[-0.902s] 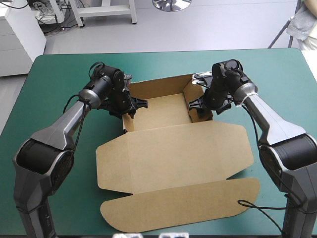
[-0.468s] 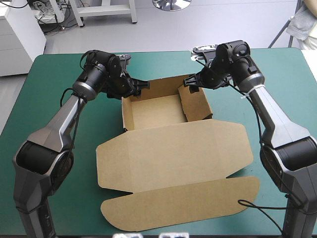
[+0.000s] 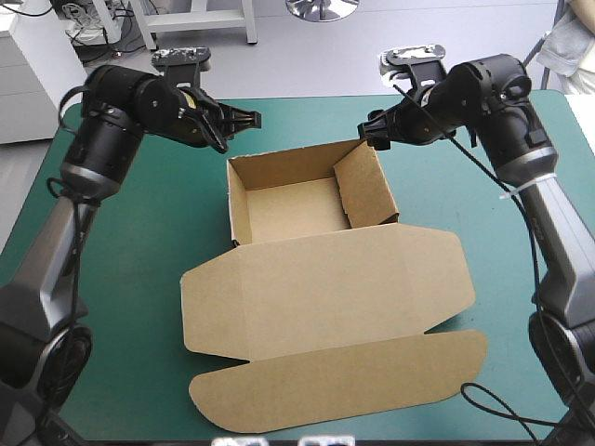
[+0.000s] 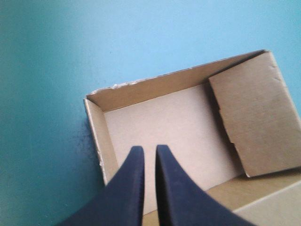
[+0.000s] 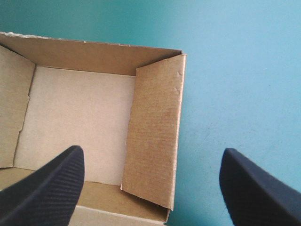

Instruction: Fold the box

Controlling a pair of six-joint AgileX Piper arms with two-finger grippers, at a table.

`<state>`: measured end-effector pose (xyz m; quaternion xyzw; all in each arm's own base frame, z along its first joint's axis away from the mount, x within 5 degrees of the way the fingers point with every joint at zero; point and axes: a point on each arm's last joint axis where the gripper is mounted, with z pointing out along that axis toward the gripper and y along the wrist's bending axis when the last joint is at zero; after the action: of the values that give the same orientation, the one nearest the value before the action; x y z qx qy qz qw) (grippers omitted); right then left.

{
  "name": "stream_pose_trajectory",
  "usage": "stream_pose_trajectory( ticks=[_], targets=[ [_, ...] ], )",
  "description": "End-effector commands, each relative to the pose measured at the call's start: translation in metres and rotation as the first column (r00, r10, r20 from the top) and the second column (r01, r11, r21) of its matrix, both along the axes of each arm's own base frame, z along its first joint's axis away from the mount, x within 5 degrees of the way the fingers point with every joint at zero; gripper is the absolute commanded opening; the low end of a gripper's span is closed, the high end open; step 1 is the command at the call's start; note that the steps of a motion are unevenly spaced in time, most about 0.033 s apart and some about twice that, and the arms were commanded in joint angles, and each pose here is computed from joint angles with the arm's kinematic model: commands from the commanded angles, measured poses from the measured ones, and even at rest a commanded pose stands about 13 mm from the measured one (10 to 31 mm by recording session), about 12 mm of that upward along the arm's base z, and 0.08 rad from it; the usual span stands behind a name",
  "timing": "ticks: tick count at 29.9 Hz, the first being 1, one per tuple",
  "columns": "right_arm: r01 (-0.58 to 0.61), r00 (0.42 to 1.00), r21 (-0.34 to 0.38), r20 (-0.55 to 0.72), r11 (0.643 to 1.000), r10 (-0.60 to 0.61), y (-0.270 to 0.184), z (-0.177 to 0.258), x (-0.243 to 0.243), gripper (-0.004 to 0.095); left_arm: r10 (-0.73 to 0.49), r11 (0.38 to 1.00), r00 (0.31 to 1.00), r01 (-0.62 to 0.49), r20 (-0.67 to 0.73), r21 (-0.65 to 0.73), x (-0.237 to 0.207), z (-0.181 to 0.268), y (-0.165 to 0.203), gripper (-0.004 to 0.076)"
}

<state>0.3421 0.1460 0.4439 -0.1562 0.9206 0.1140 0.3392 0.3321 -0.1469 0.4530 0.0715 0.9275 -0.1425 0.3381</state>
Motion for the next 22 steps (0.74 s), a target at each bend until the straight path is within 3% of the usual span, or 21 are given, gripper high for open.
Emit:
stream_pose_trajectory(
  ticks=[1,6,12,22],
  targets=[
    [0.002,0.994,0.024,0.107,1.0,-0.005,-0.016,0.039,-0.028,0.0729,-0.048,0.998,0.994,0.052,0.096,-0.047,-0.049,0.046,0.015,-0.001],
    [-0.012,0.993,0.01,0.115,1.0,0.011,-0.017,0.04,-0.031,0.0729,-0.072,0.997,0.987,0.076,0.145,-0.019,-0.099,0.059,0.038,-0.001],
    [-0.014,0.999,-0.036,0.032,0.999,0.016,-0.014,0.013,-0.021,0.0729,-0.091,0.996,0.984,0.091,0.15,0.005,-0.166,0.033,0.067,-0.001],
    [-0.039,0.991,-0.104,-0.13,0.994,0.025,0.001,-0.048,0.015,0.0729,-0.074,0.996,0.94,0.089,0.332,-0.029,-0.263,-0.025,0.112,-0.001]
  ],
)
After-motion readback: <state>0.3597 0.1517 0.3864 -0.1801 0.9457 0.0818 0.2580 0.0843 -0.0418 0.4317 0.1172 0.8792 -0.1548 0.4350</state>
